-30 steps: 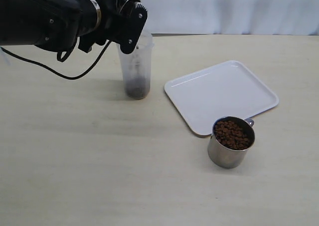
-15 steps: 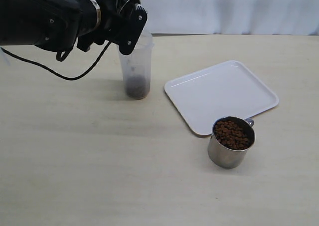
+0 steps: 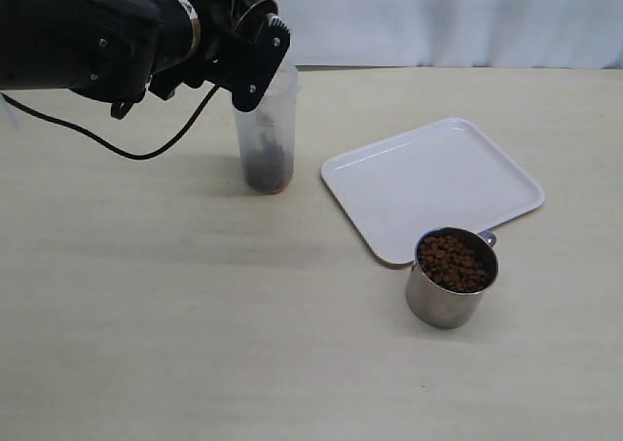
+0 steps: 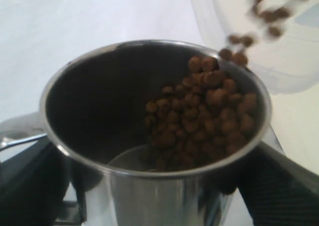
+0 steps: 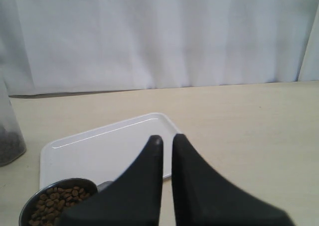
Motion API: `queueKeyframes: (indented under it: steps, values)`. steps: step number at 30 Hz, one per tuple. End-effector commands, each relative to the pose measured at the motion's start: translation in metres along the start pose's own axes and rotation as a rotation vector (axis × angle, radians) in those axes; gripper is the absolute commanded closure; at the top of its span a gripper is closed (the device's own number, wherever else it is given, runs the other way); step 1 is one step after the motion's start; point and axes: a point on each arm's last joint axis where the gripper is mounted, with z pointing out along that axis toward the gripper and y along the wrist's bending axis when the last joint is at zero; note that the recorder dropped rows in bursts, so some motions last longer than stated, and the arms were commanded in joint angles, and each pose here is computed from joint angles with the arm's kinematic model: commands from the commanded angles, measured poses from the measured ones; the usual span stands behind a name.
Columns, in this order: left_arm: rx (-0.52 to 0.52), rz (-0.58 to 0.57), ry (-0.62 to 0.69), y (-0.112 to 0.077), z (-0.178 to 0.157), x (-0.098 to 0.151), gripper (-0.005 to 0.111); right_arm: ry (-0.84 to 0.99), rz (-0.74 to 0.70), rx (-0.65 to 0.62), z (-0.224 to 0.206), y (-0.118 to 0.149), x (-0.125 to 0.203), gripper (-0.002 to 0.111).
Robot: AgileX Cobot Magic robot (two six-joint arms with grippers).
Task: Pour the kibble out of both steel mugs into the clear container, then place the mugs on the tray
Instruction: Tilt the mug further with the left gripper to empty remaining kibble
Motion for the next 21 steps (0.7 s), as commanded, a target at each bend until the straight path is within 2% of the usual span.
queueKeyframes:
  steps: [1, 10, 21]
  values:
    - [-0.021, 0.016, 0.012, 0.0072, -0.0037, 0.0003, 0.107, 0.003, -0.008, -0.003, 0.0000, 0.0001, 0.0016, 0.103]
    - [-0.046, 0.015, 0.016, 0.0164, -0.0044, 0.0023, 0.107, 0.003, -0.008, -0.003, 0.0000, 0.0001, 0.0016, 0.103]
    - [-0.047, 0.091, 0.007, 0.0165, -0.0044, 0.0013, 0.107, 0.003, -0.008, -0.003, 0.0000, 0.0001, 0.0016, 0.103]
